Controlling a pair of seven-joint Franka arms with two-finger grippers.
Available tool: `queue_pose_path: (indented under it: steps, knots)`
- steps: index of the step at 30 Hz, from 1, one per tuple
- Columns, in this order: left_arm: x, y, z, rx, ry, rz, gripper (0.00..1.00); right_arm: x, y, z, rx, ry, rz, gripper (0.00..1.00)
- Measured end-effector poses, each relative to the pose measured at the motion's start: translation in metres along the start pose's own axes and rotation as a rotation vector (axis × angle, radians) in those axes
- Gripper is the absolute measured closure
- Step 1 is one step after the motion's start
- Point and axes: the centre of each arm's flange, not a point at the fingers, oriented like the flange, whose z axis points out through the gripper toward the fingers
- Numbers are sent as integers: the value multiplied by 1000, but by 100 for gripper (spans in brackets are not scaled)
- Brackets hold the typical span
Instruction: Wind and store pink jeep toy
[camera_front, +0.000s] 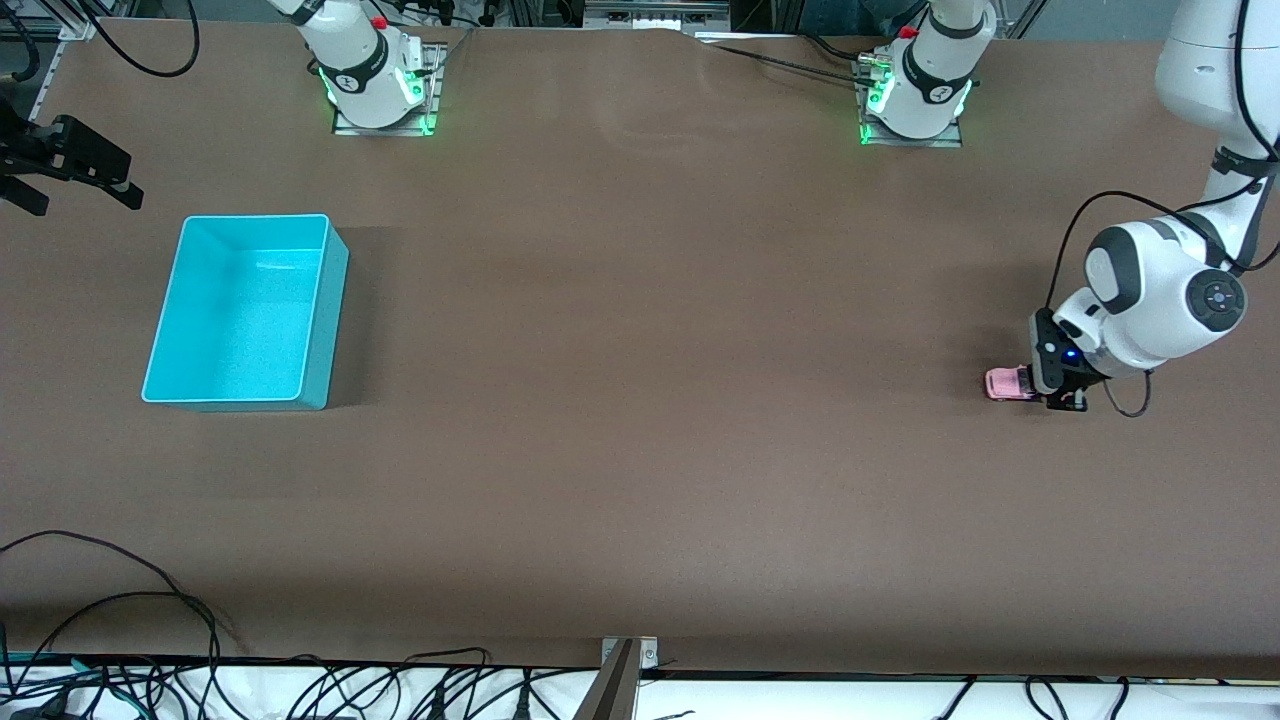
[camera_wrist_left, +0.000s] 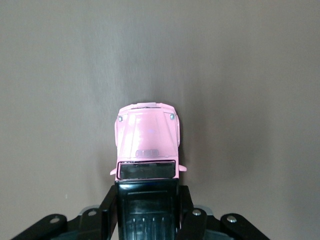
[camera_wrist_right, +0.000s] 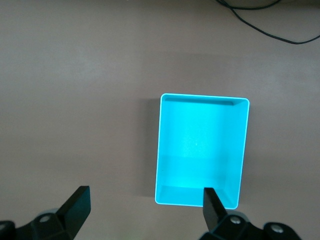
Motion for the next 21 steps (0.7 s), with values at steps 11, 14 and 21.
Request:
queue_pose_path:
  steps: [11, 14, 21]
  knots:
    - [-47, 2, 0, 12, -6, 6, 49, 0, -1, 0, 0, 0, -2, 0]
    - [-61, 2, 0, 17, -8, 11, 49, 0, -2, 0, 0, -1, -4, 0]
    - [-81, 3, 0, 25, -13, 16, 49, 0, -2, 0, 0, -1, -4, 0]
